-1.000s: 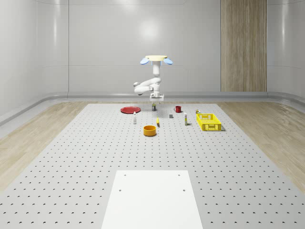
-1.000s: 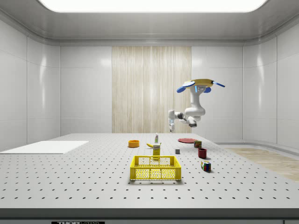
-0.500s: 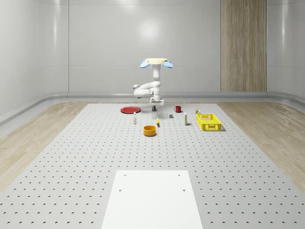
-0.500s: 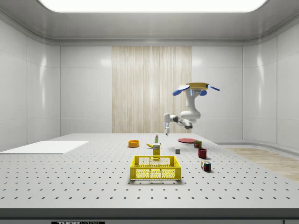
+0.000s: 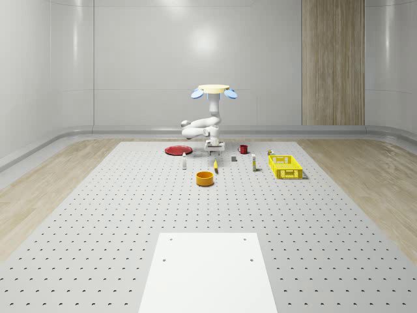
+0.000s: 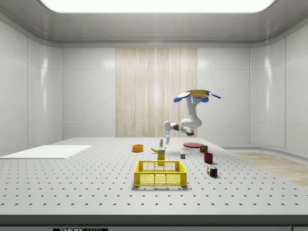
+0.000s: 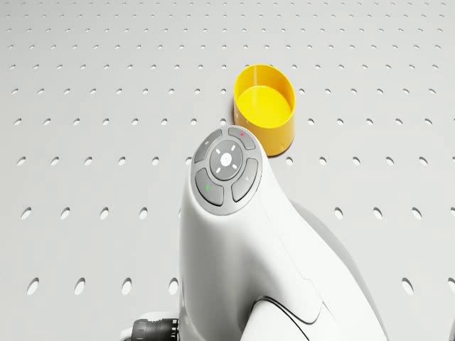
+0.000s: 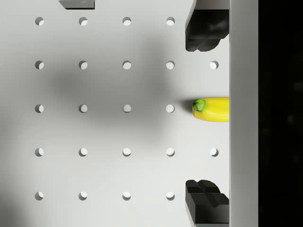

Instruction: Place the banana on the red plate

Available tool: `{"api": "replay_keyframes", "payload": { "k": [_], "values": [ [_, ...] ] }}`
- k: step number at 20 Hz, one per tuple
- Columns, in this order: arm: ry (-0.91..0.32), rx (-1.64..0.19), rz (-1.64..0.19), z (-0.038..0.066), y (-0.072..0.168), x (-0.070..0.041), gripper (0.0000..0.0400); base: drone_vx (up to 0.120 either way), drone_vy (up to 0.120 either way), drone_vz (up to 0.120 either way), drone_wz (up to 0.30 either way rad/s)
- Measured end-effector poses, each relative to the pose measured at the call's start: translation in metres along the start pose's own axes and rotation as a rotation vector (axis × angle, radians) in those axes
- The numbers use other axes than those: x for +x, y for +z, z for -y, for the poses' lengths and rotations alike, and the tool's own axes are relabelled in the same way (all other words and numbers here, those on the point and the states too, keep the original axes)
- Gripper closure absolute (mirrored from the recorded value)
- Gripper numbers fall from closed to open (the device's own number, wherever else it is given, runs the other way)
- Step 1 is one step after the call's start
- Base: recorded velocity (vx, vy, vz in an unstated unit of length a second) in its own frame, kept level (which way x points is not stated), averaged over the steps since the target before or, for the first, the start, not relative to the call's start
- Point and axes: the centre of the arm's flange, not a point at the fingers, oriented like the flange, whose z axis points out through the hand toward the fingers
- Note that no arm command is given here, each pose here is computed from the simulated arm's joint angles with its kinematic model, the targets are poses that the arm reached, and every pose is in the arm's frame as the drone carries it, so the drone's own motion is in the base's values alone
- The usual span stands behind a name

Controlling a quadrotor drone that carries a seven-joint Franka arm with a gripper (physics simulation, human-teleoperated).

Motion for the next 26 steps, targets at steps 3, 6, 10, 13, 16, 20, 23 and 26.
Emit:
{"api": "replay_keyframes", "payload": {
  "k": [3,6,10,13,16,20,23,26],
  "values": [
    [0.0,0.0,0.0,0.0,0.0,0.0,0.0,0.12,0.053,0.0,0.0],
    [0.0,0.0,0.0,0.0,0.0,0.0,0.0,0.12,0.0,-0.12,0.0],
    [0.0,0.0,0.0,0.0,0.0,0.0,0.0,0.12,0.0,-0.12,0.0],
    [0.0,0.0,0.0,0.0,0.0,0.0,0.0,0.12,0.0,-0.12,0.0],
    [0.0,0.0,0.0,0.0,0.0,0.0,0.0,0.093,0.0,0.0,0.0],
    [0.0,0.0,0.0,0.0,0.002,0.0,0.0,0.0,0.0,0.0,0.0],
    [0.0,0.0,0.0,0.0,0.01,0.0,0.0,0.0,0.0,0.0,0.0],
    [0.0,0.0,0.0,0.0,0.018,0.0,0.0,0.0,0.0,0.0,0.0]
  ]
}}
